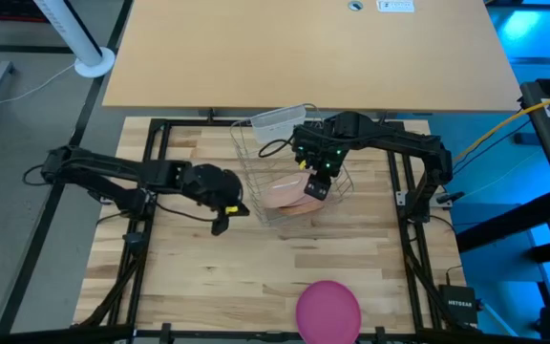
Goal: Sort dishes
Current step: Put the light orange plate in the dish rack
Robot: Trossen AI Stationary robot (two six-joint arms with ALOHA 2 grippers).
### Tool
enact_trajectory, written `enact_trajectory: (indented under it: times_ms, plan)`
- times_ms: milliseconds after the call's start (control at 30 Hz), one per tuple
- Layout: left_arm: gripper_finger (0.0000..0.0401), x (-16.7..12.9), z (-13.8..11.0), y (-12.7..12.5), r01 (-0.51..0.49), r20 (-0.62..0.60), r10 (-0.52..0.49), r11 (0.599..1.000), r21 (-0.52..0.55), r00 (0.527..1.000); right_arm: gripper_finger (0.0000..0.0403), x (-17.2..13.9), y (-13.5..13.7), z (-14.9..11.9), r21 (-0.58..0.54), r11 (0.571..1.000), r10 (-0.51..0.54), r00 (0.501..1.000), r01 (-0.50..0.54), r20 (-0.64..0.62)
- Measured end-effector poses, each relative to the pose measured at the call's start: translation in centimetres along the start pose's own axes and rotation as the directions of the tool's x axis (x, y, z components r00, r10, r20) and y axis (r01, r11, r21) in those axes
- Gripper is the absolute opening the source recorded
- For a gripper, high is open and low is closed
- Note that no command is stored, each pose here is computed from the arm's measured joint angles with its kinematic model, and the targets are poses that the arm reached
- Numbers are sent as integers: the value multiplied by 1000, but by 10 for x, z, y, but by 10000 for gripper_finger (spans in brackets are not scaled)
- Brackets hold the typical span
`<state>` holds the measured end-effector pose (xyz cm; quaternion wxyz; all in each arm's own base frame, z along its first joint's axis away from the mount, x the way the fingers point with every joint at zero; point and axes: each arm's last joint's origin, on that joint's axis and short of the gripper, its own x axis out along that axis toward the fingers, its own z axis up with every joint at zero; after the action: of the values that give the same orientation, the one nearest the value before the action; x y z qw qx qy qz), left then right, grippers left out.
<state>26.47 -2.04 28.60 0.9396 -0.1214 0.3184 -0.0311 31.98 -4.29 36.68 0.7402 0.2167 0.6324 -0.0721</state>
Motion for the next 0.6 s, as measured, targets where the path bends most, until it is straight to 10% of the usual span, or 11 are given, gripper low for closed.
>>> enact_trajectory:
  times_ms: [600]
  plan:
    - [17,54,0,35,-37,-22,38,998,54,999,149,0,0,0,2,1000,-4,1000,4,2]
